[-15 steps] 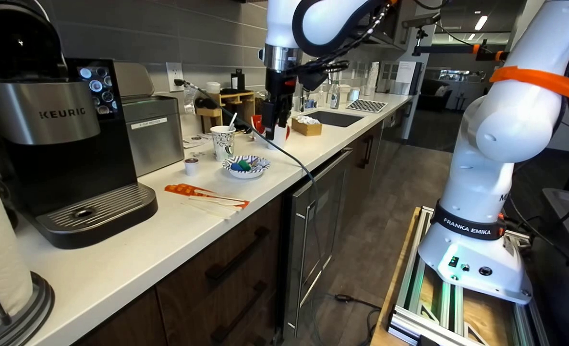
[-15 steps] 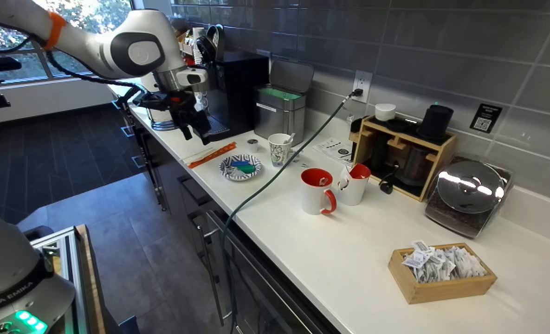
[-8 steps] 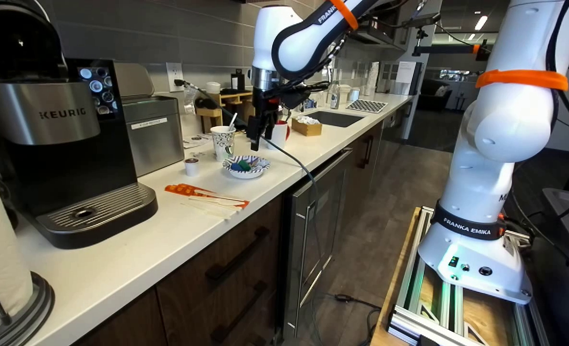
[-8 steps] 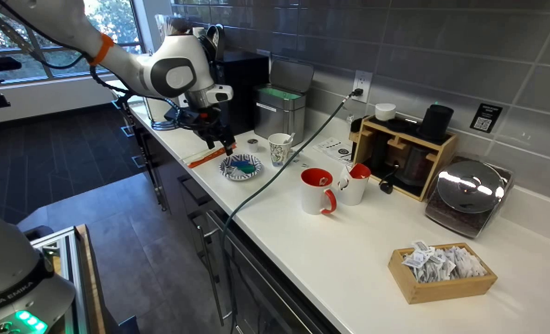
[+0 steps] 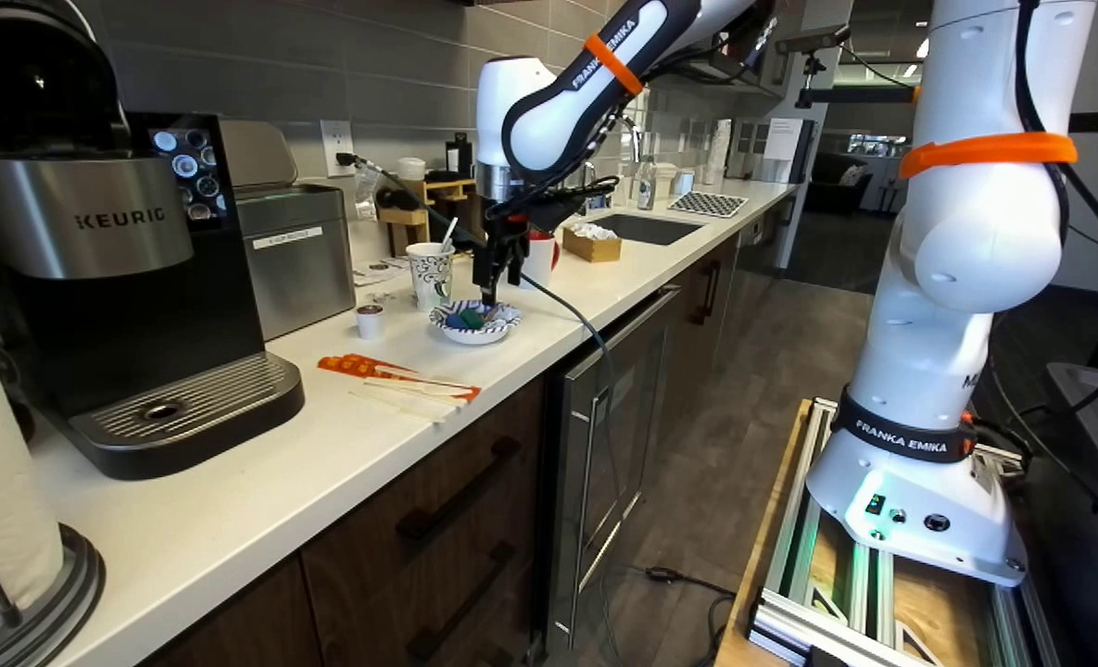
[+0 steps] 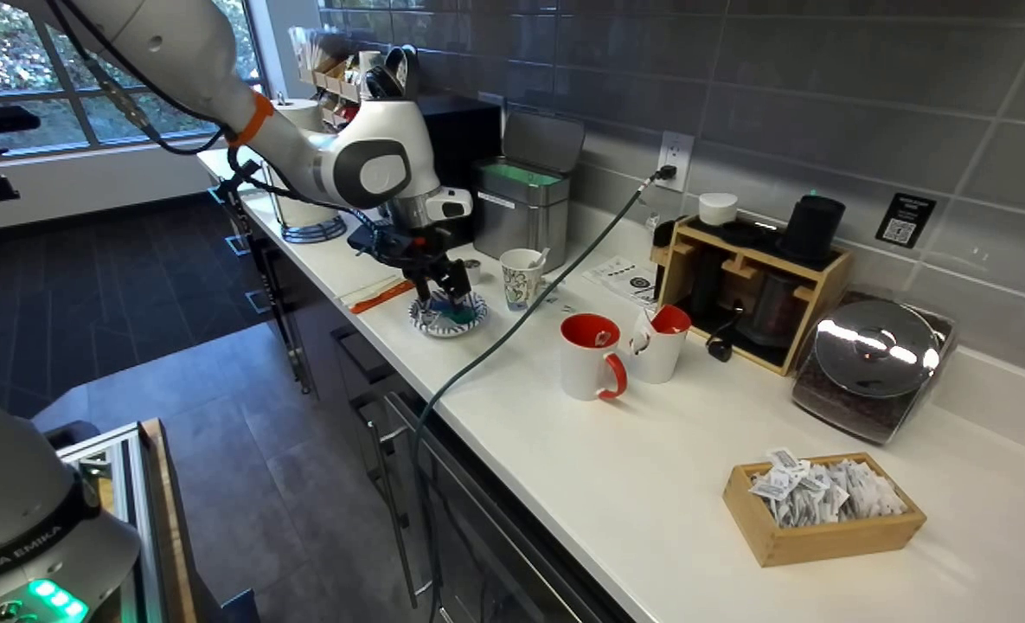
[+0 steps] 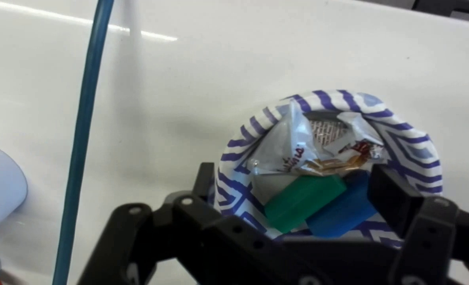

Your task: Take the packet out of the bowl

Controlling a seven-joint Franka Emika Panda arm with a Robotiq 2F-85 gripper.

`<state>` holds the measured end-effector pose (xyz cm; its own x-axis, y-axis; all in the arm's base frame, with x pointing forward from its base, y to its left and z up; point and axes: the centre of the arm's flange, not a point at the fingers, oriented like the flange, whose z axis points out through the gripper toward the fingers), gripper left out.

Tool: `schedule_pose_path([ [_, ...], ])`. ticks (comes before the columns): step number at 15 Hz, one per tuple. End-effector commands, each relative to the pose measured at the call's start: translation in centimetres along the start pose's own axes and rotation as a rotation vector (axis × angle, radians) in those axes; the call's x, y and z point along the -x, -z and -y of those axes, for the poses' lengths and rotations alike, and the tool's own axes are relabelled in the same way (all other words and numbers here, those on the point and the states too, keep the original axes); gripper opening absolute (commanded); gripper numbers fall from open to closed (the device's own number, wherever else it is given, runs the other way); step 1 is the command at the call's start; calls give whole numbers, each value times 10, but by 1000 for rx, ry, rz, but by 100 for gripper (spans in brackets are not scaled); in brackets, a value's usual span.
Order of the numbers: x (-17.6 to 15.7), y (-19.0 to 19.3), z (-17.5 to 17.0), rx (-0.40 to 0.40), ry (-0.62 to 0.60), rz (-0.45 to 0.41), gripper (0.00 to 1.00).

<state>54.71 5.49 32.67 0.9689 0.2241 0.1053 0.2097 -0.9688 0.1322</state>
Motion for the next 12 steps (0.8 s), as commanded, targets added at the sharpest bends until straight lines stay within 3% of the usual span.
schedule_pose_path([
  [1,-9,-13,-3,0,10,17,88],
  [2,-9,-15,-2,-1,12,20,81],
  [3,-9,-17,-1,-3,13,23,63],
  [5,-7,-16,0,-4,13,25,46],
  [10,1,-9,-1,-26,27,21,8],
  [12,2,-10,1,-26,32,25,0],
])
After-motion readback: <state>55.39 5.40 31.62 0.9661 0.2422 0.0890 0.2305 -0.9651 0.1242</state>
